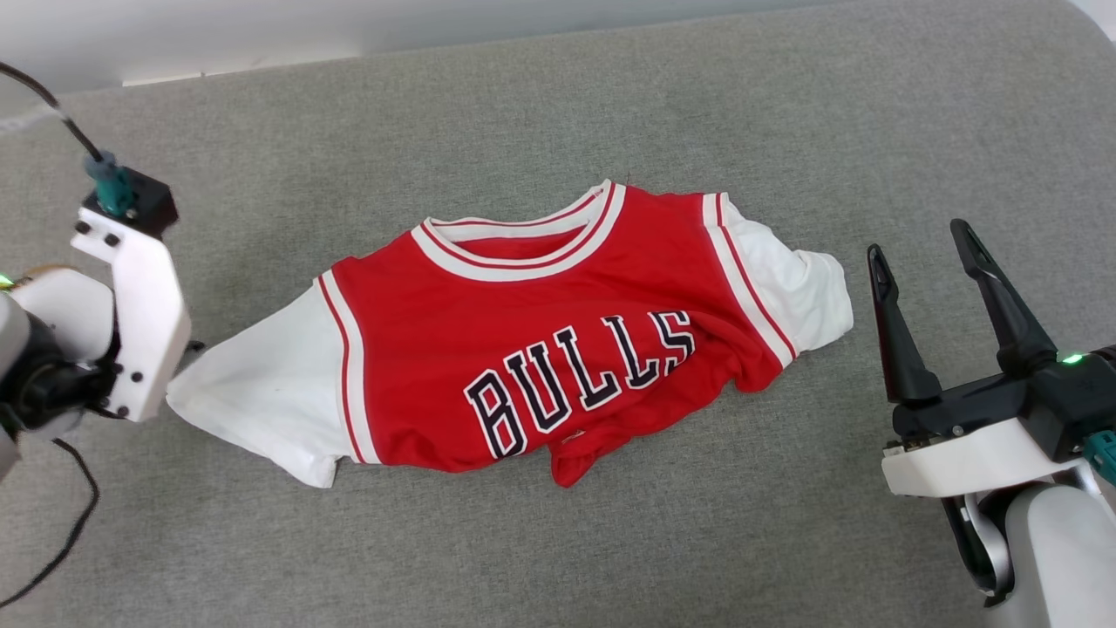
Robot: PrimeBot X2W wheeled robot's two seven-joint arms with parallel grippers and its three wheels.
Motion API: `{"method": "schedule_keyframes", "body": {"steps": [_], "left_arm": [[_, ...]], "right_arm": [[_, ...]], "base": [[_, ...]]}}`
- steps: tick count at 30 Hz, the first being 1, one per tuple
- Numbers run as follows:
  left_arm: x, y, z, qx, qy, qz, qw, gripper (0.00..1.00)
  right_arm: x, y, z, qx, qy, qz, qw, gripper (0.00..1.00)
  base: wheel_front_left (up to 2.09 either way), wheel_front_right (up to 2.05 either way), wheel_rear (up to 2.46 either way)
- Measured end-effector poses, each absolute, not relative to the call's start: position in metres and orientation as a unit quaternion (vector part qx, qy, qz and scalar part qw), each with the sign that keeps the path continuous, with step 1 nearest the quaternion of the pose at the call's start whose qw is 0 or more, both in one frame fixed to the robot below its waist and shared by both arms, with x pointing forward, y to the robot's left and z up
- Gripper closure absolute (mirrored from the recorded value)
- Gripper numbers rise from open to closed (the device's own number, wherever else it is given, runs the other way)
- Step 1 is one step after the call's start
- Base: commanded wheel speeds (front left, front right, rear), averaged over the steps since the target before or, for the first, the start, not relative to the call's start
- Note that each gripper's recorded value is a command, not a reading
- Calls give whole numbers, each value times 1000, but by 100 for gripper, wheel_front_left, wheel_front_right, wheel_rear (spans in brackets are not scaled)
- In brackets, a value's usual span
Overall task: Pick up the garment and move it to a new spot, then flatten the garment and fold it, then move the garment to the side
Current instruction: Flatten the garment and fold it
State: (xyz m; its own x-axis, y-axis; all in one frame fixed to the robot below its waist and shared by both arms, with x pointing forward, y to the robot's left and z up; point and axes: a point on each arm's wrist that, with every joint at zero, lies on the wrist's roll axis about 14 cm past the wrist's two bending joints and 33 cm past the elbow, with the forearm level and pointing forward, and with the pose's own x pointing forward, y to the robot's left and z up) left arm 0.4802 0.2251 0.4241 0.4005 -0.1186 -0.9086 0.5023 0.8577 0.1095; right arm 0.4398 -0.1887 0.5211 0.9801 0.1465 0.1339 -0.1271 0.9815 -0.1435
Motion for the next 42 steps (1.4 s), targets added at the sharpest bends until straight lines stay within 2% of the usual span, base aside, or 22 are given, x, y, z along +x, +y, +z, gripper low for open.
{"method": "schedule_keyframes", "body": {"steps": [6, 15, 16, 17, 18, 25, 32, 36, 42], "left_arm": [[479, 228, 428, 196, 530, -190, 803, 0], [454, 221, 378, 188, 586, -205, 761, 0], [454, 221, 377, 190, 585, -207, 761, 39], [456, 220, 376, 189, 582, -207, 764, 84], [456, 220, 376, 187, 580, -208, 765, 100], [459, 215, 399, 183, 539, -219, 793, 100], [461, 215, 435, 181, 482, -226, 827, 100], [459, 212, 439, 189, 465, -236, 832, 100], [461, 204, 438, 197, 450, -252, 834, 100]], "right_arm": [[437, -191, 520, -68, -69, 66, 993, 0], [439, -200, 511, -76, -55, 57, 994, 0], [441, -202, 511, -79, -55, 55, 994, 0], [442, -204, 512, -81, -57, 55, 994, 0], [443, -205, 514, -84, -59, 54, 993, 0], [455, -219, 546, -135, -94, 65, 984, 0], [481, -208, 552, -207, -7, 144, 968, 0], [489, -199, 525, -228, 112, 194, 948, 0], [484, -200, 484, -240, 316, 238, 887, 0]], "base": [[0, 0, 0], [0, 0, 0], [0, 0, 0], [0, 0, 0], [0, 0, 0], [0, 0, 0], [0, 0, 0], [0, 0, 0], [0, 0, 0]]}}
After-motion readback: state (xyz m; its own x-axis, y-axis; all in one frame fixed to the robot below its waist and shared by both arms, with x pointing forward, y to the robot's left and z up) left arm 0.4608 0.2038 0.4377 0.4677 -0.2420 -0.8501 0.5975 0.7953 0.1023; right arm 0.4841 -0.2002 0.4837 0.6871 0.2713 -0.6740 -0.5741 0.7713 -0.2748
